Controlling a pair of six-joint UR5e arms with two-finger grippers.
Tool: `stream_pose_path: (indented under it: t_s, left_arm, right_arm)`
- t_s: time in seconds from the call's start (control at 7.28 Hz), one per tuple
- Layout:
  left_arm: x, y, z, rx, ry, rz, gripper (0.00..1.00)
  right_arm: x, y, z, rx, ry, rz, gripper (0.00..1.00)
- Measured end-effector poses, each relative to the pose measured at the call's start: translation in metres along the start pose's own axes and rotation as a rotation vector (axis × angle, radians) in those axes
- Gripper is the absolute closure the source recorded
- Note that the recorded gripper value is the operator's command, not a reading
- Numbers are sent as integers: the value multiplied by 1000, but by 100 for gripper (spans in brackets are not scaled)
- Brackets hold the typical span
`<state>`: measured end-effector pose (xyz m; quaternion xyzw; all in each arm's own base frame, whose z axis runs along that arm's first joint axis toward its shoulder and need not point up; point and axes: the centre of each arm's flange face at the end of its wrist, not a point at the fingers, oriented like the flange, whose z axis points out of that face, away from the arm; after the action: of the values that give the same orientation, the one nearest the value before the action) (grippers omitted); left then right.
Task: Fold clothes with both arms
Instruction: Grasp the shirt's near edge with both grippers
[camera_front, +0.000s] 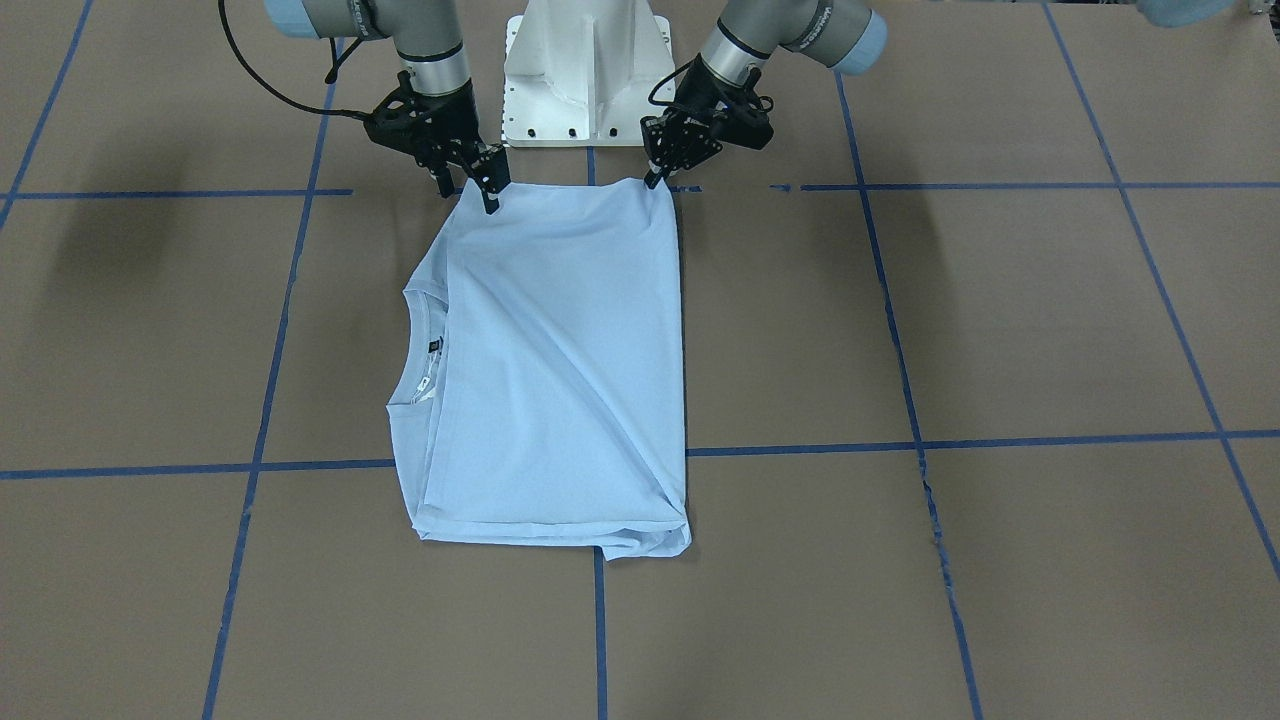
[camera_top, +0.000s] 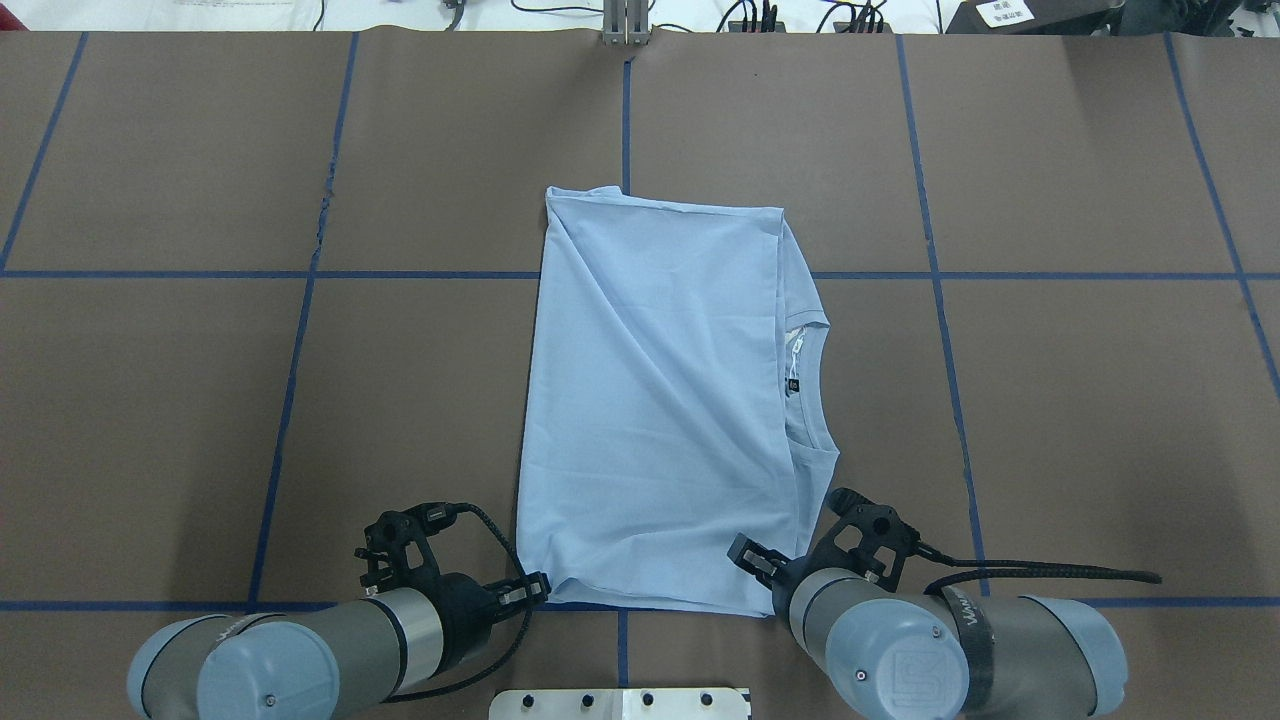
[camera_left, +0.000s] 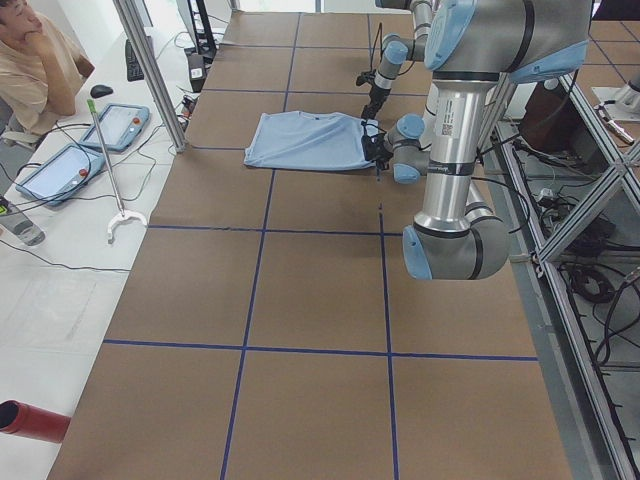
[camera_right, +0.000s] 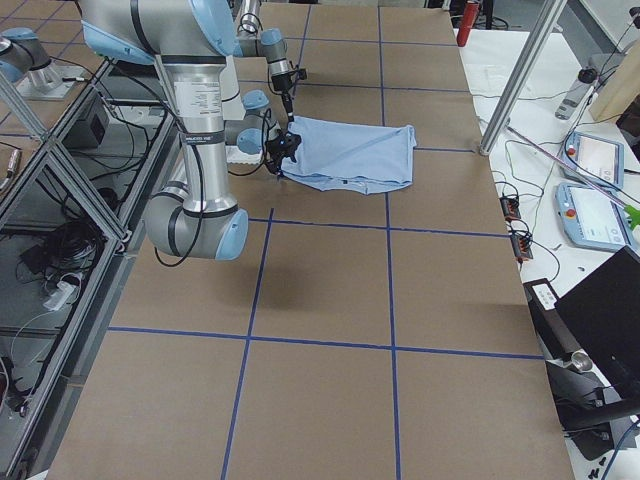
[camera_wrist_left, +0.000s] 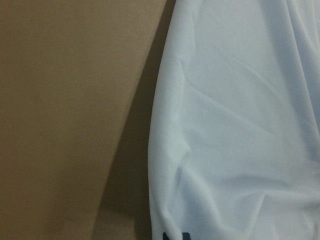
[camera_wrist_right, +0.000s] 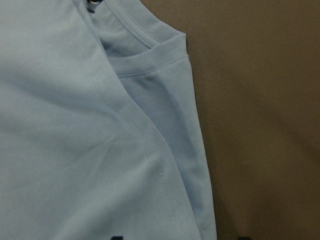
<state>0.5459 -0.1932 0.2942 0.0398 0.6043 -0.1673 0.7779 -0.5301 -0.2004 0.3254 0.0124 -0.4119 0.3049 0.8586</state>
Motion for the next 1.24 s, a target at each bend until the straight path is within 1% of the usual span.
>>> stream_pose_path:
  t_s: [0.27, 0.69, 0.82, 0.96, 1.1, 1.24]
  left_arm:
    - [1, 0, -1, -1, 2, 0, 100]
    - [3, -1, -3, -1, 7, -2, 100]
    - [3, -1, -4, -1, 8, -2, 100]
    - [3, -1, -4, -1, 8, -2, 100]
    - [3, -1, -4, -1, 9, -2, 100]
    - [3, -1, -4, -1, 9, -2, 100]
  right_arm:
    - [-3, 1, 2, 12, -6, -2, 23]
    - [-11, 4, 7, 23, -14, -1, 27]
    - [-11, 4, 8, 26, -14, -3, 35]
    - [-11, 4, 8, 27, -14, -5, 58]
    - [-12, 4, 8, 27, -14, -5, 90]
    - [-13, 3, 7, 26, -16, -3, 100]
